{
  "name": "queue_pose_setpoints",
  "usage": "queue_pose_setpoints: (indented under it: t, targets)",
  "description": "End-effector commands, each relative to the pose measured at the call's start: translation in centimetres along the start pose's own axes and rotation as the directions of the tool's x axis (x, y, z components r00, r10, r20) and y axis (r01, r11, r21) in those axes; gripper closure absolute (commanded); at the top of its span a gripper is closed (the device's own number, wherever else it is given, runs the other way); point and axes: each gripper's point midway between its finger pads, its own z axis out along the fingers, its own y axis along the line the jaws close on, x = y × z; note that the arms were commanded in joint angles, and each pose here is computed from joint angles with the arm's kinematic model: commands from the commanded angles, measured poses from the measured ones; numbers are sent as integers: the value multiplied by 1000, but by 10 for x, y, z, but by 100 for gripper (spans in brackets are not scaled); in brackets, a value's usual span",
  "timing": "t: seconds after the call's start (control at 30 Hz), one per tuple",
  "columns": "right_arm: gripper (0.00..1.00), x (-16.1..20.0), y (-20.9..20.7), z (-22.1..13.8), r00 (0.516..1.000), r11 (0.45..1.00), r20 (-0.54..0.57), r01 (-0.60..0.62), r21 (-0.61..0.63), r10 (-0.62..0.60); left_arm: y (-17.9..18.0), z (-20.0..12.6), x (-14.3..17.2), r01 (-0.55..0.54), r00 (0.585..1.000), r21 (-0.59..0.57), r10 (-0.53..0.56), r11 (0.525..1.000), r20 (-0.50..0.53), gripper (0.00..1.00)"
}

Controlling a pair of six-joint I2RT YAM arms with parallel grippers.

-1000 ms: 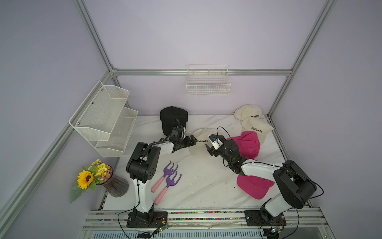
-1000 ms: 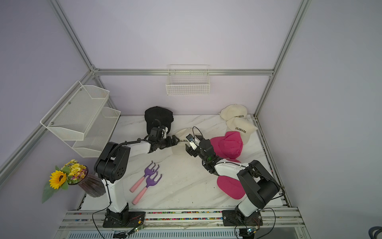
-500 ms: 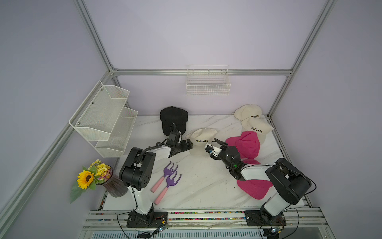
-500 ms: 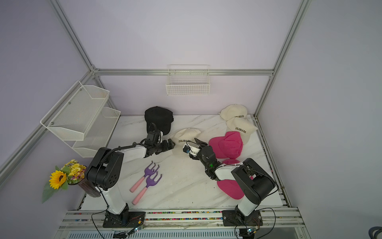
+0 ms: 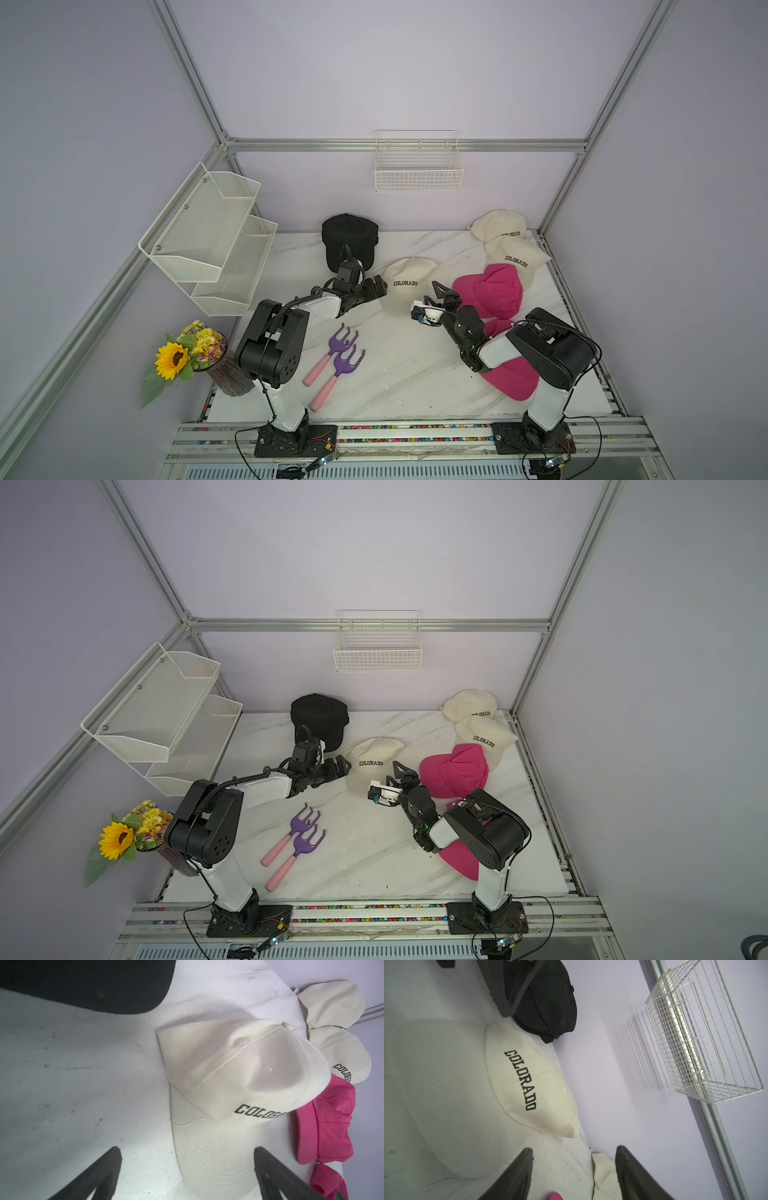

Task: Stack the baseball caps by color
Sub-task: Pick up the baseball cap from the center of the board.

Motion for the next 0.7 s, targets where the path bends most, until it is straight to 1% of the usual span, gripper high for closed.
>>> queue_pose_setpoints:
  t: [0.0, 0.13, 0.23, 0.4, 0.5, 0.6, 0.67]
  targets:
    - [32, -26, 21, -7, 993, 993, 112, -5, -118, 19, -12, -3, -11, 18, 1000, 59, -19, 998, 25, 0]
    - [29, -24, 51, 0, 994, 968, 94, -25, -248, 49, -26, 0, -8, 35, 999, 126, -34, 991, -7, 0]
    - [28, -26, 63, 4, 994, 951, 95, -26, -309, 58, -31, 2, -7, 41, 999, 142, -38, 989, -18, 0]
    - [28, -16, 77, 5, 996, 944, 85, 31, -328, -4, -40, 5, -3, 46, 998, 178, -39, 983, -44, 0]
    - [28, -15, 82, 4, 994, 942, 103, 67, -328, -35, -52, 9, -1, 48, 997, 218, -34, 975, -69, 0]
    - [29, -8, 83, 6, 991, 950, 97, 121, -288, -97, -56, 16, -1, 44, 997, 225, -26, 973, -79, 0]
    - [31, 3, 87, 10, 986, 951, 62, 164, -261, -153, -56, 20, -1, 47, 996, 224, -27, 973, -89, 0]
